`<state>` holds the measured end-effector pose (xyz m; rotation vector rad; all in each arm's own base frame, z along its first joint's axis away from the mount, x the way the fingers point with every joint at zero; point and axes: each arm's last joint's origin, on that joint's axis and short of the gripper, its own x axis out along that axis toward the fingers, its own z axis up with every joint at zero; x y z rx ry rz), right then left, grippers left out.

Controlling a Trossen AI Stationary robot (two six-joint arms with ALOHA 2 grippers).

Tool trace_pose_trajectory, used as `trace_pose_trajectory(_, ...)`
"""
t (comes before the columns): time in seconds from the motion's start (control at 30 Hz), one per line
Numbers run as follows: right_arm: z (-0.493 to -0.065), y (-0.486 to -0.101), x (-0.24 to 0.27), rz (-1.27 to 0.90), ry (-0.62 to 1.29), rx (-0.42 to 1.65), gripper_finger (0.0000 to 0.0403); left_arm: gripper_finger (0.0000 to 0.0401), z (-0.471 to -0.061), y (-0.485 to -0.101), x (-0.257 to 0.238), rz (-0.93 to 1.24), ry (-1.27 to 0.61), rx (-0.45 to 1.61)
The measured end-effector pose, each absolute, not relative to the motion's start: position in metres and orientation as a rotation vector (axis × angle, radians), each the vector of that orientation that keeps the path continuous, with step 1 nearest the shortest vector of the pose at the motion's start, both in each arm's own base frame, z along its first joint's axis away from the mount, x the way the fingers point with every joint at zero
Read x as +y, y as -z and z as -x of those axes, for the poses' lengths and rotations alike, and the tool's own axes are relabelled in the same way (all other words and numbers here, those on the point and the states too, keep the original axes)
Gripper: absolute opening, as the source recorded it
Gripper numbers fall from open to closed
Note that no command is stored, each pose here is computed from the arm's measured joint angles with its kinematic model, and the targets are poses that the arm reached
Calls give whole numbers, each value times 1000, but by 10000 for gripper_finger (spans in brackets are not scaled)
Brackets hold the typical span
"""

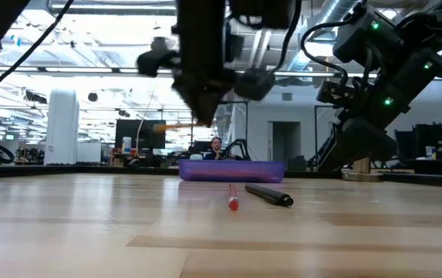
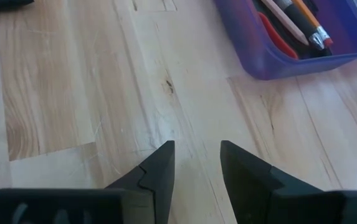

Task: Pick & place school supplies into a supply box
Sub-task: Put the orange pencil into the violet supply box

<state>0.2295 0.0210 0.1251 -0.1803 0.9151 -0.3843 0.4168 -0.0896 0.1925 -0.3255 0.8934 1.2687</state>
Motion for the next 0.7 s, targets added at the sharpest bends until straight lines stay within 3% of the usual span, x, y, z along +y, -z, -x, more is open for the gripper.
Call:
trace_pose_trajectory(0.43,-229,-125,21,173,386,913,123,3,-437,-298,-34,-76,-972,1032)
trace_pose_trajectory(0.7,-229,-125,21,123,407,903,123,2,-421,-342,30,-120,-747,1095)
